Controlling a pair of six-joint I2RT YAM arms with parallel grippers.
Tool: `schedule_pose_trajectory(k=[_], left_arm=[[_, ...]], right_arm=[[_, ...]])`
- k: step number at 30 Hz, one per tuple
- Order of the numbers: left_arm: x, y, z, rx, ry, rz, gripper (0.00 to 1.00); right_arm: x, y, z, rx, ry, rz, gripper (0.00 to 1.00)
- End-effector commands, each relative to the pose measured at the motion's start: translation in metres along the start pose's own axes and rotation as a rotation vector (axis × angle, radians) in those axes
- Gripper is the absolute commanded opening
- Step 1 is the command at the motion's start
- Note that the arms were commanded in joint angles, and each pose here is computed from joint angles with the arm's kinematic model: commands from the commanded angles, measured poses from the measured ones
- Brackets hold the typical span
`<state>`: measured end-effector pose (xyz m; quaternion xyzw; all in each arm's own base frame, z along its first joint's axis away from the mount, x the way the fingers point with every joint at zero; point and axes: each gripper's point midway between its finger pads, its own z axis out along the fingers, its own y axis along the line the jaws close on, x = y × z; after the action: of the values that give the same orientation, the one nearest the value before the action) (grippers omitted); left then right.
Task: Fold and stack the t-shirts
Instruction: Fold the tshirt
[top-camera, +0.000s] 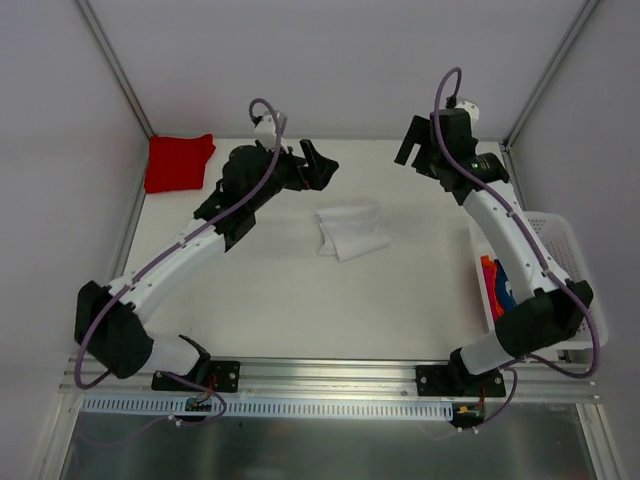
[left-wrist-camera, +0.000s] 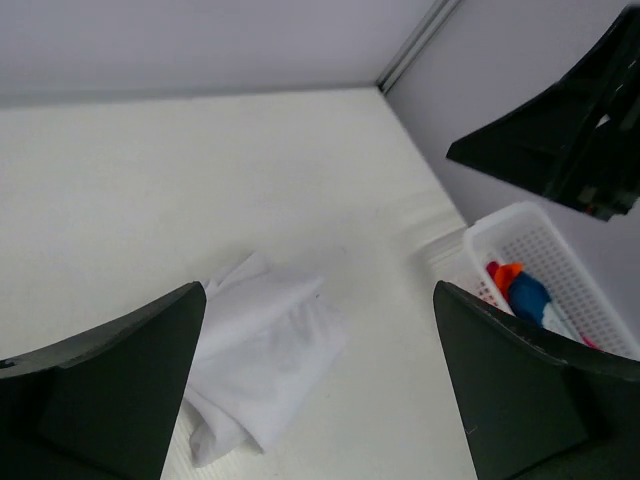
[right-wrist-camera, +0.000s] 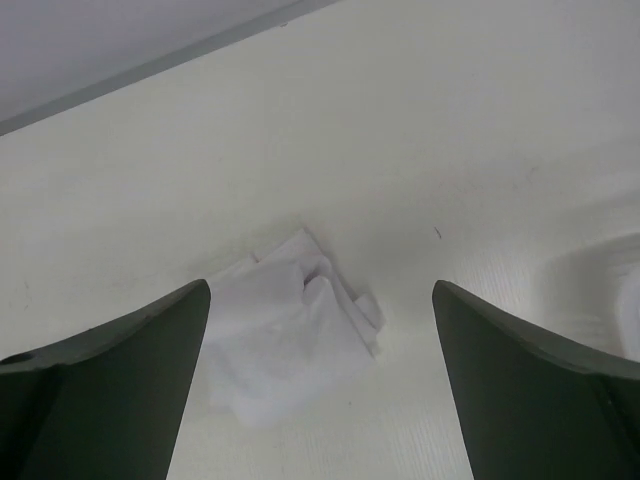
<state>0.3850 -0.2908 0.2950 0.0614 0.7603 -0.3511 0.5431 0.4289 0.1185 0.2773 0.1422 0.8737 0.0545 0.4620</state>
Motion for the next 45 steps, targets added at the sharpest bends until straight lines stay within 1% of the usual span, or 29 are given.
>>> schedule_pose_trajectory(k=[1, 2, 3, 4, 6, 7, 8, 9, 10, 11, 15, 16, 17, 18, 19, 22, 24, 25, 27, 29, 35, 41, 45], left_arm=[[0.003, 0.014, -0.034, -0.055, -0.010, 0.049, 0.99], [0.004, 0.015, -0.040, -0.058, -0.013, 0.044, 0.99], [-0.003, 0.010, -0.053, -0.045, -0.039, 0.039, 0.99], [0.008, 0.014, -0.058, -0.053, -0.022, 0.026, 0.99], [0.004, 0.010, -0.073, -0.038, -0.047, 0.020, 0.99], [0.010, 0.013, -0.078, -0.043, -0.038, 0.012, 0.99], [0.007, 0.009, -0.086, -0.033, -0.050, 0.010, 0.99], [0.008, 0.009, -0.090, -0.031, -0.049, 0.007, 0.99], [0.014, 0.011, -0.094, -0.032, -0.038, -0.003, 0.99], [0.013, 0.007, -0.100, -0.020, -0.047, -0.007, 0.99], [0.036, 0.007, -0.106, 0.004, 0.006, -0.041, 0.99], [0.048, 0.007, -0.107, 0.005, 0.031, -0.051, 0.99], [0.050, 0.005, -0.110, 0.010, 0.031, -0.054, 0.99], [0.054, 0.005, -0.112, 0.011, 0.033, -0.058, 0.99], [0.064, 0.008, -0.114, 0.000, 0.048, -0.056, 0.99], [0.069, 0.011, -0.126, -0.008, 0.040, -0.053, 0.99], [0.065, 0.010, -0.134, -0.005, 0.024, -0.051, 0.99], [0.064, 0.009, -0.136, -0.004, 0.021, -0.051, 0.99], [0.062, 0.008, -0.143, 0.000, 0.015, -0.049, 0.99], [0.061, 0.008, -0.146, -0.002, 0.012, -0.045, 0.99], [0.063, 0.012, -0.154, -0.018, 0.010, -0.036, 0.99], [0.061, 0.019, -0.153, -0.054, -0.002, -0.017, 0.99], [0.066, 0.021, -0.146, -0.064, 0.023, -0.021, 0.99]], right_arm=[[0.030, -0.015, -0.026, 0.010, 0.051, -0.022, 0.96], [0.038, -0.013, -0.028, -0.002, 0.062, -0.022, 0.95], [0.052, -0.015, -0.026, 0.003, 0.085, -0.016, 0.89], [0.055, -0.012, -0.028, -0.009, 0.086, -0.012, 0.83], [0.066, -0.004, -0.034, -0.038, 0.094, -0.021, 0.67], [0.076, 0.003, -0.036, -0.052, 0.106, -0.029, 0.57], [0.080, 0.007, -0.038, -0.062, 0.111, -0.032, 0.32], [0.084, 0.012, -0.038, -0.072, 0.114, -0.035, 0.19], [0.092, 0.021, -0.039, -0.098, 0.124, -0.039, 0.09], [0.095, 0.025, -0.040, -0.106, 0.128, -0.040, 0.01], [0.119, 0.051, -0.028, -0.162, 0.180, -0.054, 0.01], [0.121, 0.060, -0.025, -0.182, 0.181, -0.055, 0.01], [0.121, 0.066, -0.022, -0.189, 0.185, -0.054, 0.01], [0.131, 0.069, -0.013, -0.179, 0.219, -0.070, 0.00], [0.133, 0.074, -0.011, -0.183, 0.224, -0.074, 0.00], [0.134, 0.084, 0.001, -0.181, 0.229, -0.082, 0.00], [0.131, 0.087, 0.008, -0.167, 0.218, -0.085, 0.00], [0.136, 0.087, 0.018, -0.151, 0.233, -0.093, 0.00], [0.134, 0.093, 0.026, -0.157, 0.239, -0.091, 0.01], [0.142, 0.091, 0.042, -0.137, 0.269, -0.090, 0.01], [0.149, 0.085, 0.070, -0.107, 0.311, -0.062, 0.01], [0.158, 0.075, 0.079, -0.084, 0.332, -0.038, 0.01], [0.161, 0.069, 0.089, -0.068, 0.336, -0.045, 0.00]])
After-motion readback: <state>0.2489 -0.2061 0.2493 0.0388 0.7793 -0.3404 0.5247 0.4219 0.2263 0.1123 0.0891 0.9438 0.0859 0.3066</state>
